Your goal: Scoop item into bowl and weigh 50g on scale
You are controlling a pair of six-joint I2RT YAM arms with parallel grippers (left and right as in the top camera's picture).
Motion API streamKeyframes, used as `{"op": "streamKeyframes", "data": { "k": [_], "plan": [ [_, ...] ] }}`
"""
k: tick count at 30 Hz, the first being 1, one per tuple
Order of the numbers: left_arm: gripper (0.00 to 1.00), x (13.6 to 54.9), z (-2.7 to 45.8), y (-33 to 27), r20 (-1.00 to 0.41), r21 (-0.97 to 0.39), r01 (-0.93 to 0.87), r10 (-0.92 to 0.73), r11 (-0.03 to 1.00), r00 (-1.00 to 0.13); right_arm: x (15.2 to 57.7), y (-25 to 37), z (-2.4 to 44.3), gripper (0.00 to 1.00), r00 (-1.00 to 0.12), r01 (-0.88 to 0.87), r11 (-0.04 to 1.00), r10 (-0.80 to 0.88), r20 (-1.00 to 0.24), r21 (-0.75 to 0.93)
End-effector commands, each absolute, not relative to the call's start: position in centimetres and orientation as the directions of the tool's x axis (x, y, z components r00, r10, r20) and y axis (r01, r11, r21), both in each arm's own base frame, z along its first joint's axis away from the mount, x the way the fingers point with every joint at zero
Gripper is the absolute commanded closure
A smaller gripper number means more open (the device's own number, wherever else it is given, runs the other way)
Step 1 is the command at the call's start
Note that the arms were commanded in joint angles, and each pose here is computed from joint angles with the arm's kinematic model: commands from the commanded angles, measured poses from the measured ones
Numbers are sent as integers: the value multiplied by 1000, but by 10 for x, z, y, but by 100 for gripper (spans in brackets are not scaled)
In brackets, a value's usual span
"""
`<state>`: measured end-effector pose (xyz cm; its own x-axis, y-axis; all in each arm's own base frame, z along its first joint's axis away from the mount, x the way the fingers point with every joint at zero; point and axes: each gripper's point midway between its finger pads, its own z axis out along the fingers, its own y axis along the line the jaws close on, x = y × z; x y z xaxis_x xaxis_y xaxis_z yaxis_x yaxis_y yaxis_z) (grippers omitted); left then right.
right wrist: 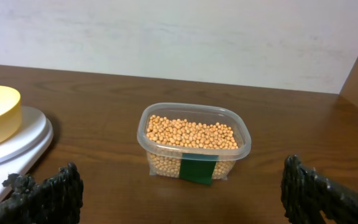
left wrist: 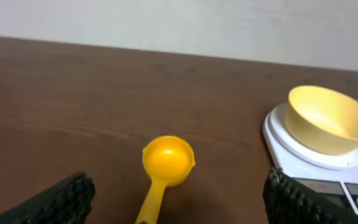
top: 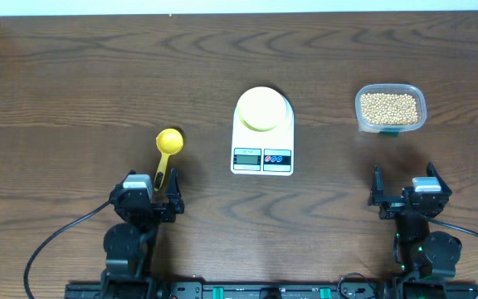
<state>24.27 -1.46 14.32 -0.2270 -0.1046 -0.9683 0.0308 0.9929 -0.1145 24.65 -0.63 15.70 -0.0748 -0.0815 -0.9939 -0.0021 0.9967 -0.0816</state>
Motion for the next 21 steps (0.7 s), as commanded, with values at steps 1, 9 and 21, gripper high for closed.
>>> {"op": "streamKeyframes", "data": {
  "k": [1,9,21],
  "plan": [
    [11,246,162,-11,-968,-116,11,-110,993,-224,246,-7,157,1,-73,6,997,-71,-995,-71],
    [11,259,175,-6,-950,-98,-28,-102,995,-295,246,-7,157,1,-73,6,997,-71,-995,-71],
    [11,269,194,-7,-927,-92,-35,-99,995,-363,246,-7,157,1,-73,6,997,-71,-995,-71]
  ]
}}
